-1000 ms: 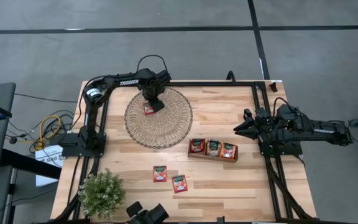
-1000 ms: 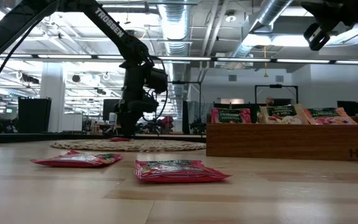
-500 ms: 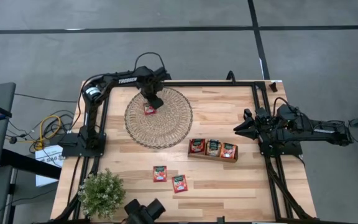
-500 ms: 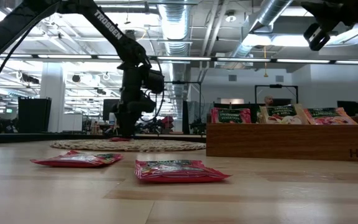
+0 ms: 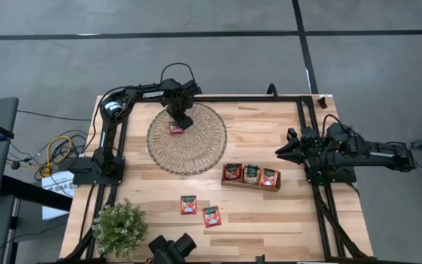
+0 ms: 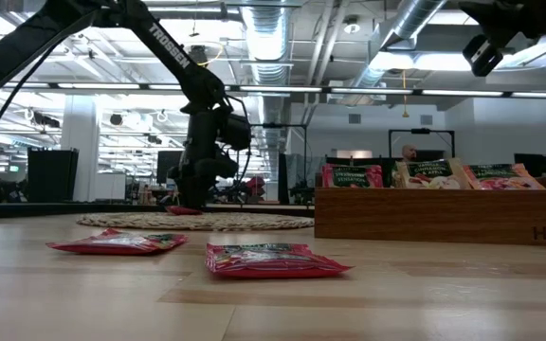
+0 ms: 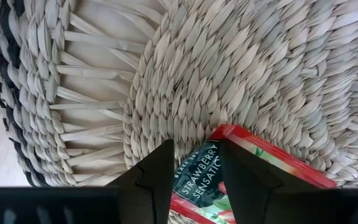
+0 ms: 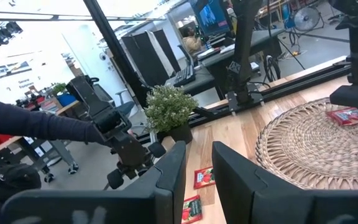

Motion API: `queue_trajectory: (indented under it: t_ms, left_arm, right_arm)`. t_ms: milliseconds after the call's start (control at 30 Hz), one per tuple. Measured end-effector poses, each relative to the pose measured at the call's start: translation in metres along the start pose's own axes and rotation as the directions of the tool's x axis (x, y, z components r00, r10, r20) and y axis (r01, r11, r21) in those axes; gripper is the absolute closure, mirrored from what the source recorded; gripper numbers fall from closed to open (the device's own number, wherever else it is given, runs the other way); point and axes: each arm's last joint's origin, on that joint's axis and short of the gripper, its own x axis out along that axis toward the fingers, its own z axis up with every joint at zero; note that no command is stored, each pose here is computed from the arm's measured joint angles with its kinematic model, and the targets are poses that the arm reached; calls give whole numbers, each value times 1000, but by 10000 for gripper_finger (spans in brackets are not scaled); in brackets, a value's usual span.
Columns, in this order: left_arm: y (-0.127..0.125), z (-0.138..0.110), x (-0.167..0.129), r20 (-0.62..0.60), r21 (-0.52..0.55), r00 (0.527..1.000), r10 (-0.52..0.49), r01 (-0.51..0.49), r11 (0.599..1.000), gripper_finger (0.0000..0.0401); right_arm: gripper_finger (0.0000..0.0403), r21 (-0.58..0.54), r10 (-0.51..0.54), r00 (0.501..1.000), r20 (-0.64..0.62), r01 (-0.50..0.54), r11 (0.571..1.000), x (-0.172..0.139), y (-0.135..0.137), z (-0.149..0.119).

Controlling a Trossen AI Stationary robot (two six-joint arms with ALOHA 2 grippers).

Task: Pick & Place Tea
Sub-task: Put the red tea bag into the left section of the wooden organizer

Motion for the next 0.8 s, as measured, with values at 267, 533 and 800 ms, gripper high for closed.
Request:
queue_trajectory:
  t_ms: [267,533,800]
  left_arm:
    - [0,0,2,2,7,1000,-2,2,1000,329]
    - [0,1,-3,25,0,1000,13,-13,1000,373]
    - [0,1,-7,49,-19,999,20,-19,1000,399]
  right_arm:
    - [333,0,0,1000,0,0,1000,0,0,0]
    - [333,0,0,1000,0,0,1000,0,0,0]
    - [333,-1,0,1000,0,0,1000,0,0,0]
